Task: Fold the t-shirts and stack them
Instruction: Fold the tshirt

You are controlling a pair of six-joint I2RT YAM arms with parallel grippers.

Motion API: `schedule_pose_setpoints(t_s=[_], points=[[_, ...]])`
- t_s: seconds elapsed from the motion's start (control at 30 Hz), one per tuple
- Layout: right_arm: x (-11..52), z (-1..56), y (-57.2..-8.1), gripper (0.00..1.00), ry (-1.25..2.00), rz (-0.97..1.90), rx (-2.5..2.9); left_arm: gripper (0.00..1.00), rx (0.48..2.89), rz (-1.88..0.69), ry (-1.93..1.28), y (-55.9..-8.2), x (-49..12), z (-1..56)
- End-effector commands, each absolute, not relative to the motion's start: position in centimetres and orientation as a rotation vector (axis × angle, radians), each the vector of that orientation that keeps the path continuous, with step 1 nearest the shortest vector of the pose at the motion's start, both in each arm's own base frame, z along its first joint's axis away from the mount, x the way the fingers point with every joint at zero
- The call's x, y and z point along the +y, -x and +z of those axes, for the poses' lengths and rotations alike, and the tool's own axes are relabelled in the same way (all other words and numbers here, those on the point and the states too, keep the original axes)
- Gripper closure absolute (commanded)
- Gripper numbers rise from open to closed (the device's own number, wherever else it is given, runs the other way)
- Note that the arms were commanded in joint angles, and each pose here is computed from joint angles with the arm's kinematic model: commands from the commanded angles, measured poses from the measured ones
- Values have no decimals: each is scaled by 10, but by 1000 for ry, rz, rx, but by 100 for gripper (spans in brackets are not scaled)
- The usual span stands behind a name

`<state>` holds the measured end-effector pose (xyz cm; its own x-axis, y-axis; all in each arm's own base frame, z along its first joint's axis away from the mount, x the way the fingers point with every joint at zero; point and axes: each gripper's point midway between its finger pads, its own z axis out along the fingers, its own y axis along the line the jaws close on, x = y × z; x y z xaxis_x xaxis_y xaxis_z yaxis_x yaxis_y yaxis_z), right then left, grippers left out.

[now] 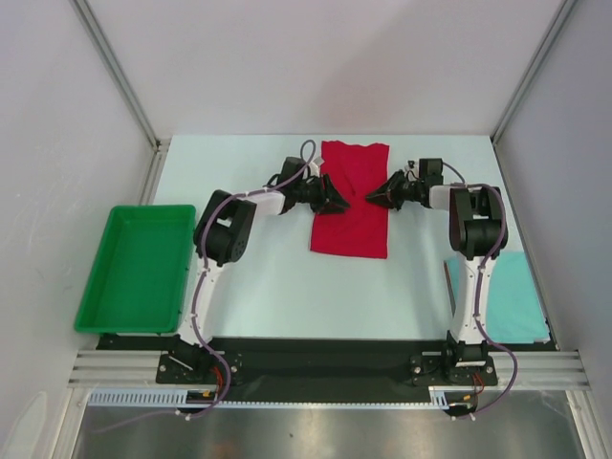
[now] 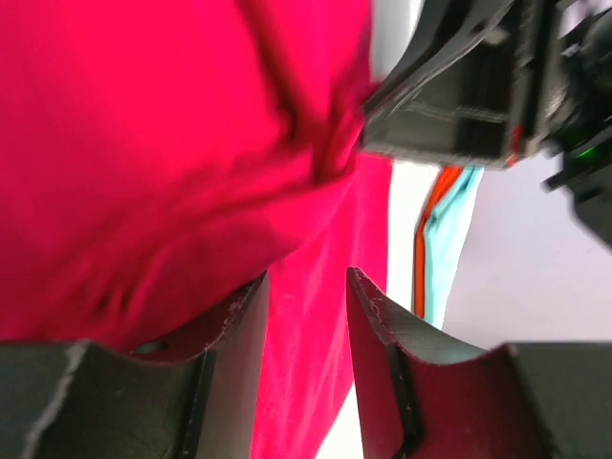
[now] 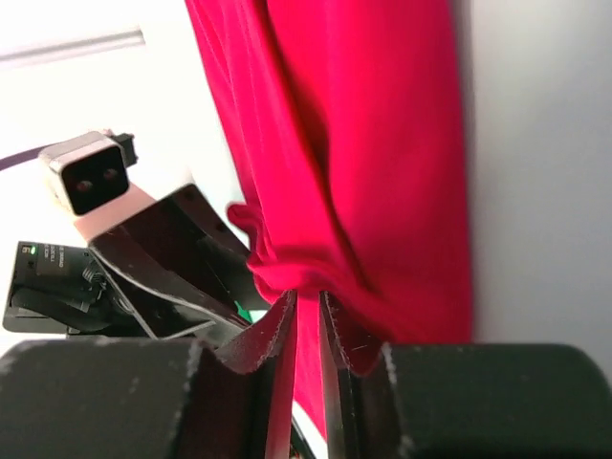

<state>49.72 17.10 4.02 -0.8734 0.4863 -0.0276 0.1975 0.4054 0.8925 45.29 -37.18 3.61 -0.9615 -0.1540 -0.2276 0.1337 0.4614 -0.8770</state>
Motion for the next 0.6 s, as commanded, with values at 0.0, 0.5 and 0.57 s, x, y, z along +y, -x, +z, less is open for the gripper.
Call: schedule_pose_setpoints(t_s=[0.0, 0.5, 0.57], points=[[164, 50, -529, 80, -607, 1492, 2271, 56, 2289, -1509, 46, -498, -370, 55], [89, 113, -565, 80, -662, 1378, 2200, 52, 2233, -1321, -39, -538, -338, 122], [88, 133, -554, 77, -634, 1340, 2218, 51, 2213, -1307, -65, -518, -330, 148]])
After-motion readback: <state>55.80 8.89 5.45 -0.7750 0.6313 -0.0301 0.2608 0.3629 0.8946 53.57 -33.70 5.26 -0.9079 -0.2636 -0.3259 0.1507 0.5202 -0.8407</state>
